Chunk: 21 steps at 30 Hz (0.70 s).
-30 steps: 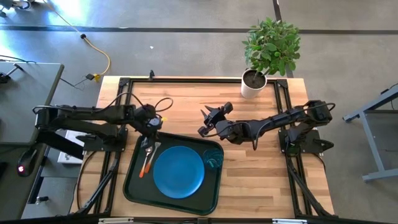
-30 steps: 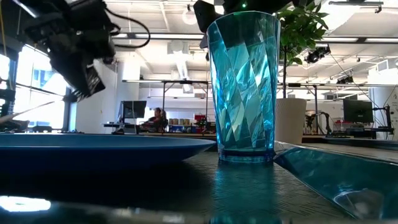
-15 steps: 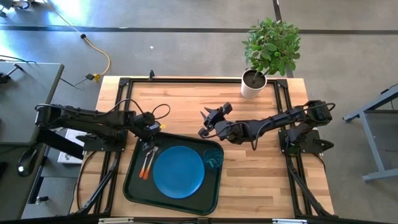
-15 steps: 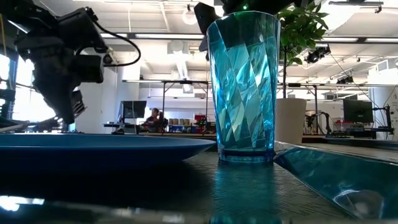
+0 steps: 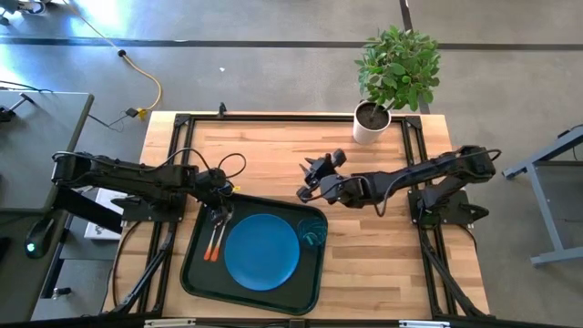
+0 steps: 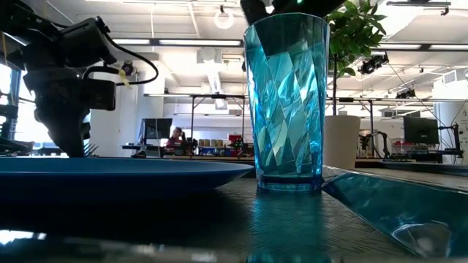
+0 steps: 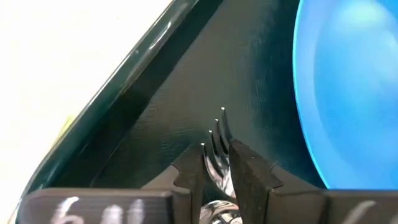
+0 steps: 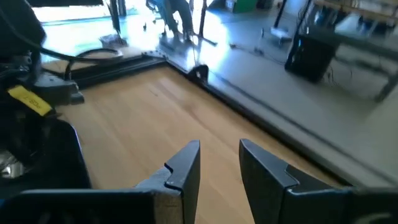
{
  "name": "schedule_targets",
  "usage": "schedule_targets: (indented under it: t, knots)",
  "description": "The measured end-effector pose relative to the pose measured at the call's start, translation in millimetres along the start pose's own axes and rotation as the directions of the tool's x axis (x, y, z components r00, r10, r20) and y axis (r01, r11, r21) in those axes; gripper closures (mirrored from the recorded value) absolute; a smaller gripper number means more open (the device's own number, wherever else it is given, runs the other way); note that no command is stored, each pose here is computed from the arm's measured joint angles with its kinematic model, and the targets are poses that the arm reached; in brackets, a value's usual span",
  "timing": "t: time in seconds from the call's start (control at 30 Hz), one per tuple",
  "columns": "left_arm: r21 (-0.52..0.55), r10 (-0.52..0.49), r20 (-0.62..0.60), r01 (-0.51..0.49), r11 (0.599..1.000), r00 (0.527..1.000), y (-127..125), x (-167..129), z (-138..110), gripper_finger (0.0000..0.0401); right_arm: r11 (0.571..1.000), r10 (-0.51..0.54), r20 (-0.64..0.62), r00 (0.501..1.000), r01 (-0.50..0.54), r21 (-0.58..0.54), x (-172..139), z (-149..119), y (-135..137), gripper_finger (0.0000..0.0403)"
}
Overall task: Pick and place plate/cup/fork/spoon on tray
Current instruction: Put the orange fork on the black tray to the left of the blue plate, then return to Home Position
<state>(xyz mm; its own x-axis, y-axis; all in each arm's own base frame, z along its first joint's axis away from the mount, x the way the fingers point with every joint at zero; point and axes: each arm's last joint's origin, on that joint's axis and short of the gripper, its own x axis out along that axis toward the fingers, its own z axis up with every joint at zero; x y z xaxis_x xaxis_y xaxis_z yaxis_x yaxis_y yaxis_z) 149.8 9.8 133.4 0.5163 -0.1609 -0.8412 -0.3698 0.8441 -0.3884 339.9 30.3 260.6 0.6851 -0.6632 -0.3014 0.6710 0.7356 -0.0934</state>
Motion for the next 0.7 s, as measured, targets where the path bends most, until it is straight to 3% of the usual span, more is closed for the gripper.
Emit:
schedule_targets:
  t: [0.17,0.4,0.5,0.7]
  knots:
    - [0.0,-0.016,-0.015,0.016,1.0,1.0,-0.2,0.0,-0.8,0.0319,0.997,-0.063,-0.184,0.981,0.069,0.027,-18.9,-10.3,-23.6,0.0299]
    - [0.004,-0.023,-0.003,0.023,1.0,1.0,-0.8,-0.2,0.3,0.0313,0.956,-0.205,-0.453,0.868,0.277,0.098,-38.1,-42.2,-45.0,0.0307]
    - [0.023,-0.034,0.021,0.034,0.999,0.999,-2.0,-1.6,1.9,0.0313,0.952,-0.206,-0.519,0.829,0.292,0.089,-53.9,-51.4,-42.1,0.0317]
    - [0.094,-0.003,0.14,-0.011,0.995,0.99,-3.4,-9.7,7.3,0.0313,0.96,-0.11,-0.565,0.818,0.235,0.152,-77.9,-64.5,-26.4,0.035]
